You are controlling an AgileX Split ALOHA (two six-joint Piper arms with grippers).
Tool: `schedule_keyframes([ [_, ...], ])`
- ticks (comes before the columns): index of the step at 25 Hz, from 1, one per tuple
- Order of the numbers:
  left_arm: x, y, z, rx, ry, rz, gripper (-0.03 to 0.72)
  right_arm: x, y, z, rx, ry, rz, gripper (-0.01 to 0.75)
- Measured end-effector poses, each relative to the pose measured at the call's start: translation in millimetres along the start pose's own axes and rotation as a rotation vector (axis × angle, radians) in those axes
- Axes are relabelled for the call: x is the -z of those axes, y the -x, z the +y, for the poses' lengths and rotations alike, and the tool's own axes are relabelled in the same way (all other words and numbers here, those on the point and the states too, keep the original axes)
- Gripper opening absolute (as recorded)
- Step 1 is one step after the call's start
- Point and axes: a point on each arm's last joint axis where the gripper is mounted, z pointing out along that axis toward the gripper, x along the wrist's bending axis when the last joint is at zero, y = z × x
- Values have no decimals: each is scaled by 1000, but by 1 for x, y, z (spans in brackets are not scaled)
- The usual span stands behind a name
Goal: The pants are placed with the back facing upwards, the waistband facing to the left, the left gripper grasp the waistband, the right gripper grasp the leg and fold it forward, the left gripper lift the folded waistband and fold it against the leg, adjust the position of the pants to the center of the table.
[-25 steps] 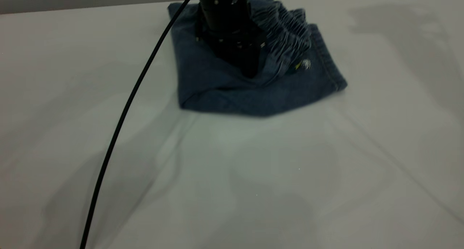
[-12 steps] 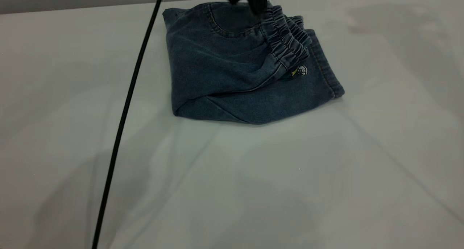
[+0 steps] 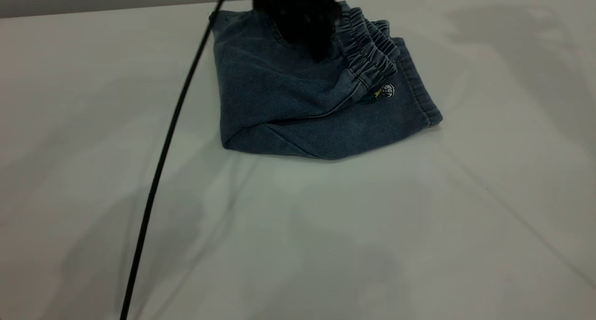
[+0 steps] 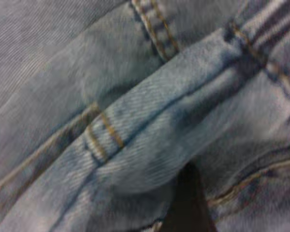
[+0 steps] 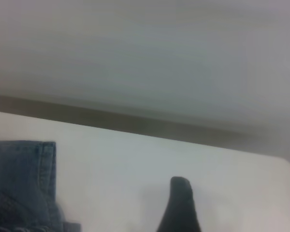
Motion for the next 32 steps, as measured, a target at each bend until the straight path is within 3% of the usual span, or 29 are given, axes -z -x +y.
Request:
schedule_keyframes([
  [8,-30,-1,-4,15,19,2,499,-1,0,0,2,-1,0,477],
  [13,-24,4,-16,71,-133,-48,499,-1,0,0,1,-1,0,477],
  [15,-19,5,-17,101,-150,-50,499,-1,0,0,0,-1,1,477],
  [25,12,4,-6,181,-90,-25,499,-1,0,0,1,-1,1,477],
  [32,75,2,9,225,31,6,499,28,2,7,-3,56,-2,477],
])
